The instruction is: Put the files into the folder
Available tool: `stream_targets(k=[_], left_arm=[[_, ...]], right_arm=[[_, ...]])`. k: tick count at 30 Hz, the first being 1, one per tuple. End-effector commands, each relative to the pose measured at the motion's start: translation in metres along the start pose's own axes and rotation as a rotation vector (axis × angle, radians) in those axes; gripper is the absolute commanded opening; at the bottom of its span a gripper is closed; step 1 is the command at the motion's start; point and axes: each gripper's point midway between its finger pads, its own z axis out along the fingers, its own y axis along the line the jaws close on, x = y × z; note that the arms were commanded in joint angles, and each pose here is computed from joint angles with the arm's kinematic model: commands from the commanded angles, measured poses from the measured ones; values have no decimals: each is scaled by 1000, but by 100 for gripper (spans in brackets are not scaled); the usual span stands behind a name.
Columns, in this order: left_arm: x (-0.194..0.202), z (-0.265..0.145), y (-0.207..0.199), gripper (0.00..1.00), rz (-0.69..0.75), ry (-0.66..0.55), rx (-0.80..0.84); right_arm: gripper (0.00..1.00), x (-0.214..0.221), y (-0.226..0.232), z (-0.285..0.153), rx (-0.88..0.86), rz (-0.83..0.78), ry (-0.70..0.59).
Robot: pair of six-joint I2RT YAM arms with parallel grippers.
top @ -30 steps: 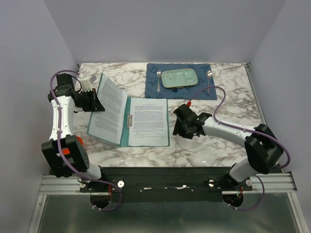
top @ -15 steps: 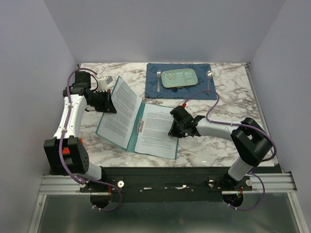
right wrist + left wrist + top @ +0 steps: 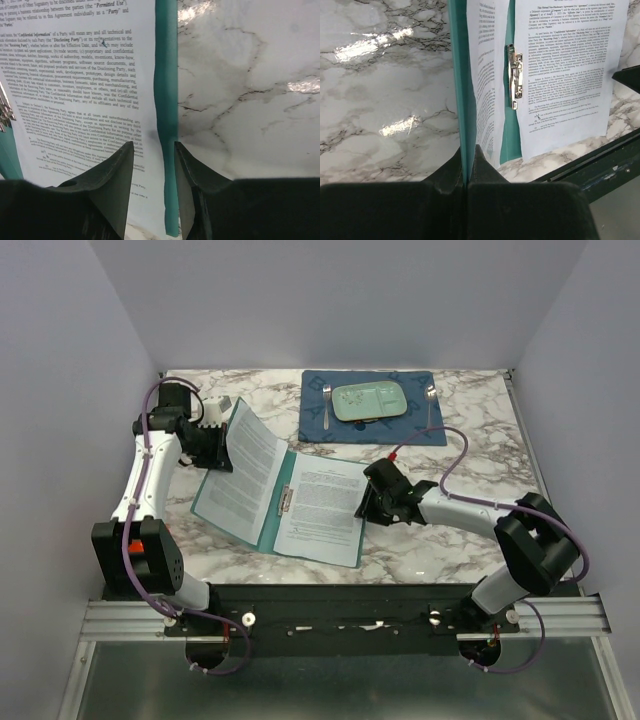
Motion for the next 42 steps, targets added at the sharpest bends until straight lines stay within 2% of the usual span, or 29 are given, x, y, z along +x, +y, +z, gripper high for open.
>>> stream_targets(k=[1, 10, 13, 14, 17, 20, 24, 28, 29, 36, 42], left_arm=[[-8, -5, 4, 2, 6, -15, -55], [-9, -4, -13, 2, -3, -23, 0], [-9, -4, -34, 20, -4, -23, 77], [-8, -3, -40, 38, -4, -21, 102], [-4, 2, -68, 67, 36, 0, 173], [-1, 6, -84, 77, 66, 17, 218], [2, 10, -102, 84, 27, 52, 303], [10, 10, -130, 92, 19, 91, 456], [12, 7, -142, 98, 13, 103, 529], [32, 12, -179, 99, 59, 195, 714], [42, 0, -197, 99, 118, 191, 853]], right_arm=[[46, 5, -23, -1, 68, -16, 2], [43, 16, -16, 11, 36, -2, 56], [40, 26, -15, 19, 10, 25, 88], [39, 28, -15, 21, 7, 32, 94], [33, 36, -19, 26, 10, 52, 116], [32, 38, -21, 27, 11, 63, 119], [32, 40, -23, 30, 15, 62, 123], [31, 41, -22, 35, 17, 65, 133], [31, 42, -22, 37, 21, 67, 135], [31, 42, -21, 42, 23, 80, 136], [31, 47, -18, 42, 11, 92, 164]])
